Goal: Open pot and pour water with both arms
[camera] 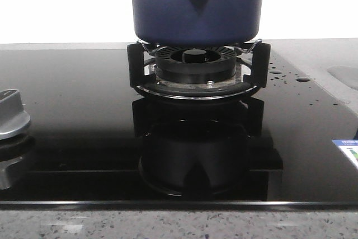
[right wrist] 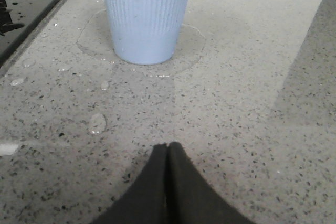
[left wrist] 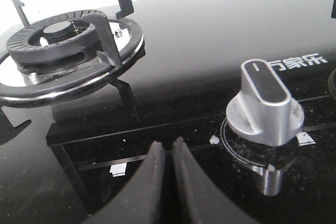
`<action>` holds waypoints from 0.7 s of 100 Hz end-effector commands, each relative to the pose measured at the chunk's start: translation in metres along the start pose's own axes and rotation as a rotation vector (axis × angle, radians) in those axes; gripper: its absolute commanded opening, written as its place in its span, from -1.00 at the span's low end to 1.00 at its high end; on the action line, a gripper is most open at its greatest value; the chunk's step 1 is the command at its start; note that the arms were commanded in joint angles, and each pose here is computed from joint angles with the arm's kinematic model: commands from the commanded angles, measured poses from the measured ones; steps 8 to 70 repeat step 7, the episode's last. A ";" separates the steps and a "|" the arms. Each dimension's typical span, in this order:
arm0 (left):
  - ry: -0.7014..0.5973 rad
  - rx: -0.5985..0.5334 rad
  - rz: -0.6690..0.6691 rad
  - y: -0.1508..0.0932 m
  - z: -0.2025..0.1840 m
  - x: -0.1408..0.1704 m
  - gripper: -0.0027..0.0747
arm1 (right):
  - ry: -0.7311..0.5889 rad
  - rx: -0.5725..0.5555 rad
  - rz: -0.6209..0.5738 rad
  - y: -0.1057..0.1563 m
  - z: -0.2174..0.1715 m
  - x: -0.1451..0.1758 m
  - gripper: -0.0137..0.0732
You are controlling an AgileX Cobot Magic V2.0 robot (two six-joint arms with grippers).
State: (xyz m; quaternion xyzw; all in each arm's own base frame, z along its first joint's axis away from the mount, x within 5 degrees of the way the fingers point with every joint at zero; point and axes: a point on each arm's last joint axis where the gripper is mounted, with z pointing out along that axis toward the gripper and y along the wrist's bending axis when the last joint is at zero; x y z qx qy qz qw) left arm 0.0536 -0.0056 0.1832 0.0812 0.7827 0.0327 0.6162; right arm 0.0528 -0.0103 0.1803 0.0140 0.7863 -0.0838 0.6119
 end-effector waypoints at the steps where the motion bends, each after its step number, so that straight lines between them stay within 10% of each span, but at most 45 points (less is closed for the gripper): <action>1: -0.016 -0.008 -0.030 -0.001 0.003 0.010 -0.98 | -0.010 0.002 -0.008 0.001 0.001 0.006 -0.84; 70: -0.016 -0.008 -0.030 -0.001 0.003 0.010 -0.98 | -0.010 0.002 -0.008 0.001 0.001 0.006 -0.84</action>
